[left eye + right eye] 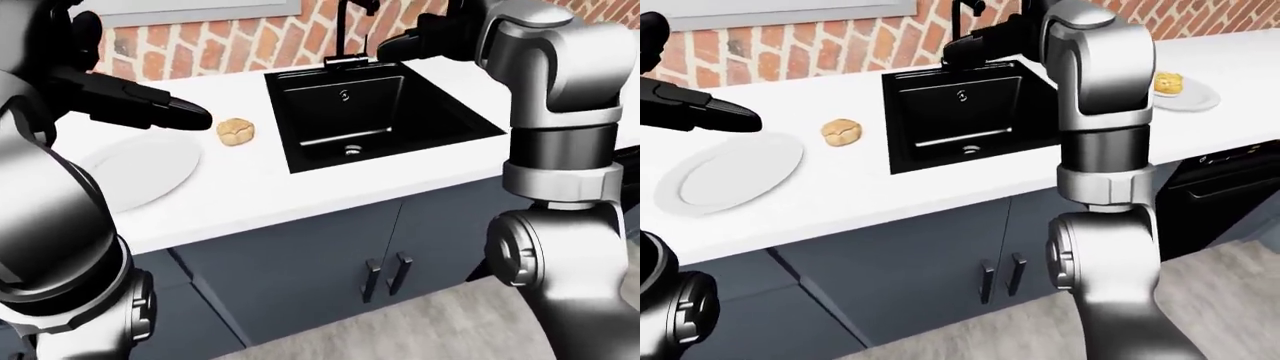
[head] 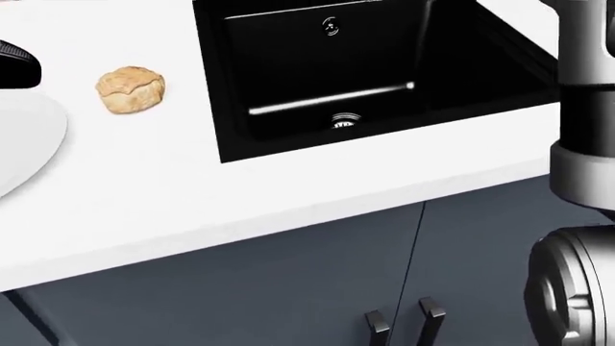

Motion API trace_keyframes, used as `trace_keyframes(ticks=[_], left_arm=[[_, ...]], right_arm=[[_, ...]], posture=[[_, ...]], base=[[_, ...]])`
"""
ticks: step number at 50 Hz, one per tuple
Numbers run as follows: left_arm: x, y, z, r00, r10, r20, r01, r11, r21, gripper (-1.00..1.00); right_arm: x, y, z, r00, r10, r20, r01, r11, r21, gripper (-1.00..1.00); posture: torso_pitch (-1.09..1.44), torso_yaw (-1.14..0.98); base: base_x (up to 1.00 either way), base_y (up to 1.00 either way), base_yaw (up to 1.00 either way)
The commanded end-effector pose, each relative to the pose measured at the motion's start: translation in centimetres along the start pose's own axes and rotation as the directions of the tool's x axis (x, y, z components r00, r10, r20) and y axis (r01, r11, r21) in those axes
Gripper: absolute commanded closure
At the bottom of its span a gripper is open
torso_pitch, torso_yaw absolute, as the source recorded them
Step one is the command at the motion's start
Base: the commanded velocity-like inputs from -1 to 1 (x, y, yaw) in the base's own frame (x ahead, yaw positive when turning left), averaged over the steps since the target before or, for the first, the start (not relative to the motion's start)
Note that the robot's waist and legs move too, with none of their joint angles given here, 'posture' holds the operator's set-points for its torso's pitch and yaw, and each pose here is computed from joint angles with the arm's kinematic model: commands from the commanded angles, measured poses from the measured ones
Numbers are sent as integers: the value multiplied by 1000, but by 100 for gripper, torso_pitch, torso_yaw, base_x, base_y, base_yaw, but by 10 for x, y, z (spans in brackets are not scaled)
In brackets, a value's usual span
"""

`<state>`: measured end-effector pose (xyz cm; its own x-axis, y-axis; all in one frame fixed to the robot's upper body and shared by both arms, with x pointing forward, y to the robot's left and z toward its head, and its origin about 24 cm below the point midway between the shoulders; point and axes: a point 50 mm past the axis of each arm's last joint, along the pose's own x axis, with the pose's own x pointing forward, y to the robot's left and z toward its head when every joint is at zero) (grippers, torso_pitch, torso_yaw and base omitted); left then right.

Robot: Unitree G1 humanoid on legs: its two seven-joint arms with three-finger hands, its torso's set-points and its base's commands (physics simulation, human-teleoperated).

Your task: Place the pastries on the plates.

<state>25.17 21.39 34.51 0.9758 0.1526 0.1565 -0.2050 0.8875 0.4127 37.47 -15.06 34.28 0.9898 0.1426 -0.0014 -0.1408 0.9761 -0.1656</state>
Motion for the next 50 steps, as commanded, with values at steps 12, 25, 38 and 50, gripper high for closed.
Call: trace_keyframes(ticks=[12,25,38,50], left_arm=[[-3,3,9,999,22,46,-23,1000,15,-100],[-3,4,10,999,22,48,-22,1000,10,-100],[-5,5,11,999,22,48,-23,1000,11,-100],[-3,4,9,999,23,45,-23,1000,13,-100]], right_arm=[[-6,-4,16,997,-19,71,19,1000,-4,-100],[-6,-4,18,997,-17,72,17,1000,-5,-100],[-6,-4,17,997,-14,72,14,1000,-5,-100],[-5,-4,15,998,-15,68,16,1000,-2,-100]], posture=[[0,0],[0,0],[0,0],[0,0]], base=[[0,12,0],[0,12,0],[0,13,0],[0,15,0]])
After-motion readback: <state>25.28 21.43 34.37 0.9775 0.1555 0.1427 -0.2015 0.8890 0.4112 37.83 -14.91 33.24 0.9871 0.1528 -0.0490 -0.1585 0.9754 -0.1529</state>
